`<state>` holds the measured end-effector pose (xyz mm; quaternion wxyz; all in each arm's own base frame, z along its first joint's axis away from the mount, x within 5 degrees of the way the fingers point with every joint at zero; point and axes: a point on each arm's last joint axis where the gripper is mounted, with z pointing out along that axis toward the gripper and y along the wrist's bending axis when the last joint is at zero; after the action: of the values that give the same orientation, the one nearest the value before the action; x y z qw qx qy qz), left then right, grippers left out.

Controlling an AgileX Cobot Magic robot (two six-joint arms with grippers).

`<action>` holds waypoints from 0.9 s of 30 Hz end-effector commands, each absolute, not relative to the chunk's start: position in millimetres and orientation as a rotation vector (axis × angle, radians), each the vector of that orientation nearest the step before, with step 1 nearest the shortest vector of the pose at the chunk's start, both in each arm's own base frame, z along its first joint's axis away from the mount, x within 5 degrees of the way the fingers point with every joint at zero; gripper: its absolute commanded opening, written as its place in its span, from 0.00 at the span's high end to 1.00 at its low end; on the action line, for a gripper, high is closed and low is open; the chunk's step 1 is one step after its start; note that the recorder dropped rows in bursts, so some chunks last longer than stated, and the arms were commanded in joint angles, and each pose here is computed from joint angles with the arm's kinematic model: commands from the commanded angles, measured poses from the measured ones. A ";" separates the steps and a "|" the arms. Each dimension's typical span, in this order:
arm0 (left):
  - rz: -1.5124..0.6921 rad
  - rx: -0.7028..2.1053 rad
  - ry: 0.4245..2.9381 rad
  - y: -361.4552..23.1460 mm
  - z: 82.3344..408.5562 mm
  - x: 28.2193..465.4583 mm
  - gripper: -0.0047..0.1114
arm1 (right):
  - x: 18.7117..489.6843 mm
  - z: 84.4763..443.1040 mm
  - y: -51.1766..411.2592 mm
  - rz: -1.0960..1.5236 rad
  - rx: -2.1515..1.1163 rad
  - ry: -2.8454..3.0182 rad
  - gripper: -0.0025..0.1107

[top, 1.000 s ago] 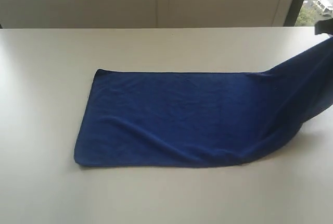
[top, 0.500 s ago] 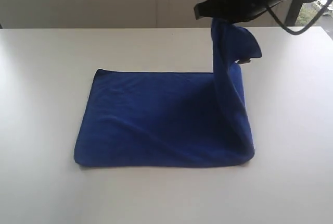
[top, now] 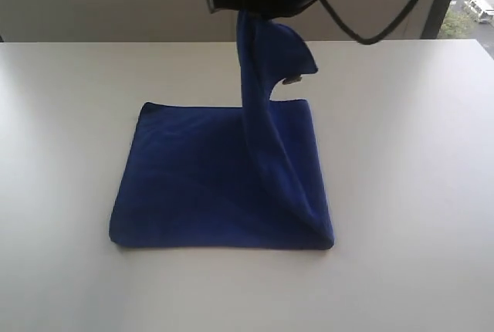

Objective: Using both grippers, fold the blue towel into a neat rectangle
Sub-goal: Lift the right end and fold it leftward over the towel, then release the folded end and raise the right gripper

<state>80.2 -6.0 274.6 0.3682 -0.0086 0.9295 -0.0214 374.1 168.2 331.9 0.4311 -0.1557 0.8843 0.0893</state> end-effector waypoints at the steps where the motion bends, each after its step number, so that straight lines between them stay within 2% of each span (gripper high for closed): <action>1: -0.063 -0.029 2.391 -6.0 273.2 78.4 0.96 | 380.8 300.4 199.3 0.275 -0.436 2.245 0.98; 10: -0.063 -0.029 2.391 -6.0 273.2 78.4 0.96 | 391.0 210.6 264.4 0.330 -0.571 2.299 0.98; 16: -0.063 -0.029 2.391 -6.0 273.2 78.4 0.96 | 388.6 174.1 297.2 0.377 -0.630 2.250 0.97; 20: -0.063 -0.029 2.391 -6.0 273.2 78.4 0.96 | 380.3 167.8 313.0 0.404 -0.665 2.221 0.82; 24: -0.063 -0.029 2.391 -6.0 273.2 78.4 0.96 | 379.8 171.0 317.0 0.417 -0.666 2.194 0.54; 27: -0.063 -0.029 2.391 -6.0 273.2 78.4 0.96 | 380.2 180.4 317.2 0.411 -0.668 2.207 0.45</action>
<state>80.2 -6.0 274.6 0.3682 -0.0086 0.9295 -0.0214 378.5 316.5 167.1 0.3818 -0.2655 0.8709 0.1586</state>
